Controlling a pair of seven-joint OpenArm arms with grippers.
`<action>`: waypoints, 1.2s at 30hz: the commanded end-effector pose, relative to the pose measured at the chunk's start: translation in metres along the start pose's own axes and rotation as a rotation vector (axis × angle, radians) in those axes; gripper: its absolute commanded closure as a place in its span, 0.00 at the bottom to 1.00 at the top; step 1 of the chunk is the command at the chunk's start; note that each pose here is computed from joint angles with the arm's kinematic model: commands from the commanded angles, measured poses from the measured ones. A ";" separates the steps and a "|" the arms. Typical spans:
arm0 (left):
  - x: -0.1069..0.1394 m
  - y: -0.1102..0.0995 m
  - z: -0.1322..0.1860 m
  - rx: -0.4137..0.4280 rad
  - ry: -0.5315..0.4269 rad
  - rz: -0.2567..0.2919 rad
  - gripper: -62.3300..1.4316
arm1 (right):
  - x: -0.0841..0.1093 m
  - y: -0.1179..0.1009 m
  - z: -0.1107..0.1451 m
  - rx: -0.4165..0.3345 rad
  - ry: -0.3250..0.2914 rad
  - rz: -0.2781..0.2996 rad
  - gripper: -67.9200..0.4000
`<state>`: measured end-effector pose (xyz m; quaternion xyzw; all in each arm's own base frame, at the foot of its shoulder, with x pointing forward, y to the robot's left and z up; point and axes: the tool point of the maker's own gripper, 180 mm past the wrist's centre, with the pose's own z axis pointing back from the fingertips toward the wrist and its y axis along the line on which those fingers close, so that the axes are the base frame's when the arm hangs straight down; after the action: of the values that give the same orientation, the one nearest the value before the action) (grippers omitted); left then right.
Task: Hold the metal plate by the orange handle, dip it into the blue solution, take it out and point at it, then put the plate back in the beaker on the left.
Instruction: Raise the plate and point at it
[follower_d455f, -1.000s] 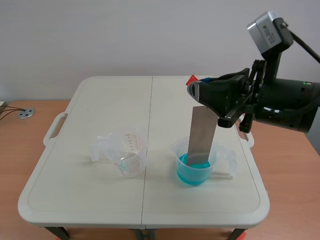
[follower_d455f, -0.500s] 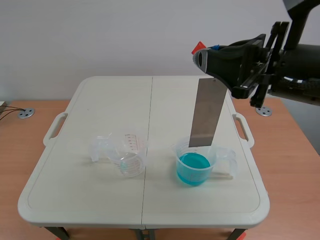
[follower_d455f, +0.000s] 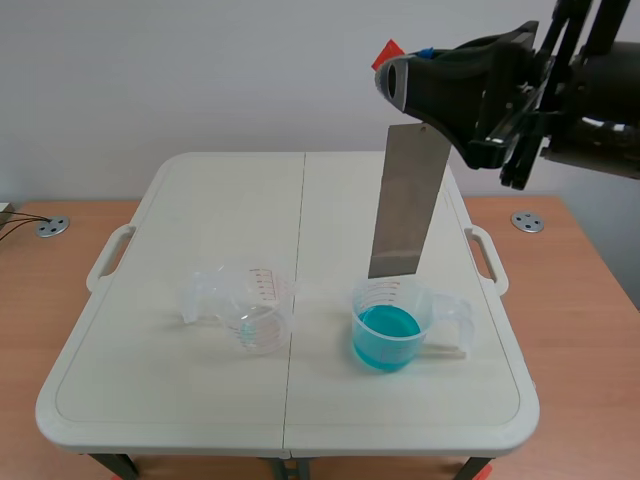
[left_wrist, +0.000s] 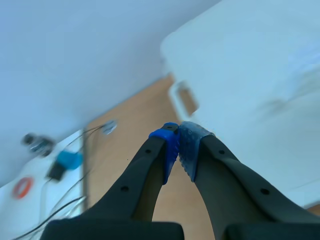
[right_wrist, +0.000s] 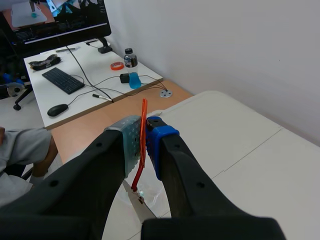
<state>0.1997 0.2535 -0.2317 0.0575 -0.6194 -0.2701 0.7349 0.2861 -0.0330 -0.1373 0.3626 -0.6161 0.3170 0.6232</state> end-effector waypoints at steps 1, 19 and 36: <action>0.013 -0.007 -0.010 -0.039 -0.055 0.013 0.93 | 0.017 0.001 0.000 0.010 -0.040 0.033 0.98; 0.066 -0.132 -0.086 -0.538 -0.155 0.123 0.93 | 0.022 0.003 0.000 0.021 -0.062 0.015 0.98; 0.087 -0.209 -0.124 -0.739 -0.174 0.088 0.93 | 0.022 0.004 0.000 0.023 -0.063 0.010 0.98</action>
<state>0.2535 0.0087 -0.2786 -0.2531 -0.5298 -0.4539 0.6703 0.2830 -0.0306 -0.1309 0.3760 -0.6173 0.3131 0.6161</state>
